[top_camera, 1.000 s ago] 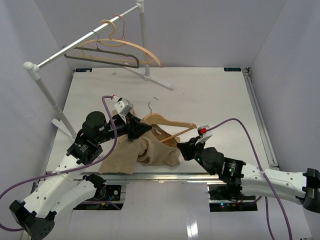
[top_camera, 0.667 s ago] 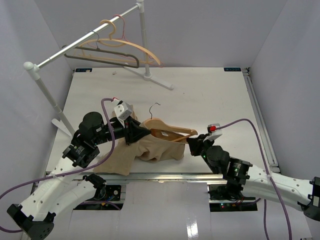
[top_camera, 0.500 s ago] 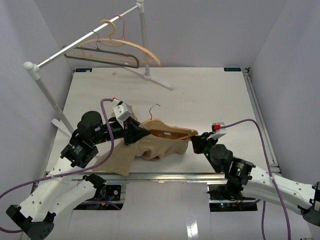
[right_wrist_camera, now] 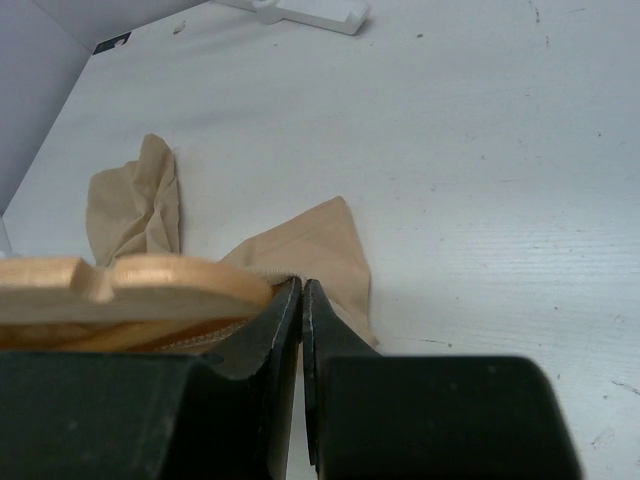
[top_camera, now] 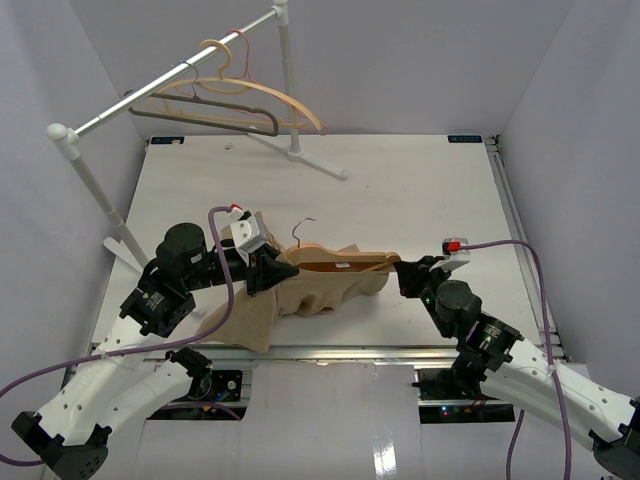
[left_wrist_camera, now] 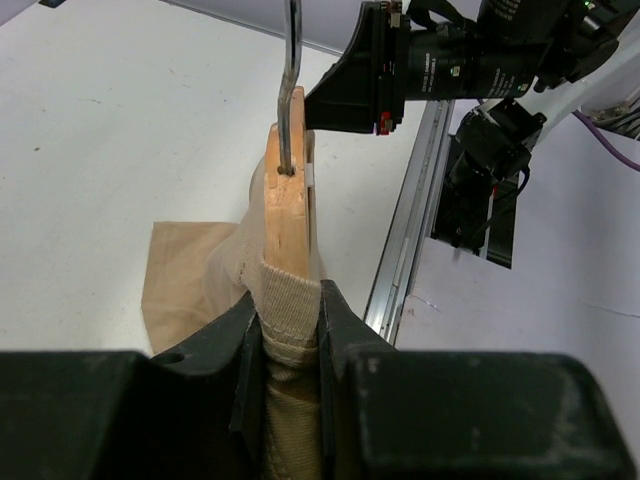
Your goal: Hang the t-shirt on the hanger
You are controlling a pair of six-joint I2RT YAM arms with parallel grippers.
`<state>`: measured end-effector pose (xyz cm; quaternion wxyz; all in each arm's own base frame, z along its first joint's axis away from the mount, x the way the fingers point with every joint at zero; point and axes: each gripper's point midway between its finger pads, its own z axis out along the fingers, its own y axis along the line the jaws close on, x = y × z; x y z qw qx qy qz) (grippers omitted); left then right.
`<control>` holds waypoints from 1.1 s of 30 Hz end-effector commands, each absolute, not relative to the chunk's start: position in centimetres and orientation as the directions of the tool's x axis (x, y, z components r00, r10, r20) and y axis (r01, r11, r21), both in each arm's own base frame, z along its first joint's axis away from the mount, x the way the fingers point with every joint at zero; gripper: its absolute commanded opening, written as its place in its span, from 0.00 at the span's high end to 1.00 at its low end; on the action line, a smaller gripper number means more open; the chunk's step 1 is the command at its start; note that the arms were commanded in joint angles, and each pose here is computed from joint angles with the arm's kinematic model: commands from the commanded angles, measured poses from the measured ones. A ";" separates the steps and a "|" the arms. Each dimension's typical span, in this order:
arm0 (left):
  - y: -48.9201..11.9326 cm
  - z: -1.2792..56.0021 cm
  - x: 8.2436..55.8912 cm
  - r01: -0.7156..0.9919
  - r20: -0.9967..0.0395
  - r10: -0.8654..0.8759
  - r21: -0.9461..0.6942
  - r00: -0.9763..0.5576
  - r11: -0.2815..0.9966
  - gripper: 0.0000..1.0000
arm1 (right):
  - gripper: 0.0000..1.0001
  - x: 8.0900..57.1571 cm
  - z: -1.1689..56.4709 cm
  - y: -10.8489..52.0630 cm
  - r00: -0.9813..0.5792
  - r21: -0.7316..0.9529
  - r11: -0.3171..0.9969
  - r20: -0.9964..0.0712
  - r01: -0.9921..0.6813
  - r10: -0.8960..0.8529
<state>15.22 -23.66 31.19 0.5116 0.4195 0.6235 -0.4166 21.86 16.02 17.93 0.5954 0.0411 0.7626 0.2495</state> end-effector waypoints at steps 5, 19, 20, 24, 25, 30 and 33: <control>-23.0 32.9 14.8 0.952 -0.993 0.107 -0.020 -0.055 0.305 1.00 | 0.92 23.2 19.0 12.4 -0.228 0.377 0.918 -0.911 -0.123 0.343; -24.7 30.3 17.9 0.945 -0.975 0.181 -0.066 -0.130 0.320 1.00 | 0.92 21.4 27.0 17.7 -0.223 0.235 0.825 -0.965 -0.515 0.136; -25.1 29.9 18.2 0.945 -0.972 0.187 -0.080 -0.145 0.317 1.00 | 0.92 20.8 28.5 18.4 -0.212 0.224 0.793 -0.970 -0.567 0.122; -26.2 29.6 18.7 0.952 -0.967 0.186 -0.115 -0.172 0.283 1.00 | 0.92 19.4 30.4 20.7 -0.253 0.204 0.705 -0.967 -0.679 0.036; -26.5 29.4 18.5 0.956 -0.966 0.185 -0.128 -0.180 0.263 1.00 | 0.92 18.8 31.0 21.4 -0.259 0.209 0.667 -0.966 -0.715 0.025; -28.1 28.9 15.8 0.984 -0.973 0.144 -0.175 -0.180 0.044 1.00 | 0.92 15.5 32.5 23.7 -0.301 0.248 0.483 -0.953 -0.840 -0.034; -28.6 28.3 15.0 0.972 -0.960 0.166 -0.235 -0.227 -0.029 1.00 | 0.92 16.0 31.2 22.5 -0.280 0.190 0.540 -0.956 -0.820 -0.090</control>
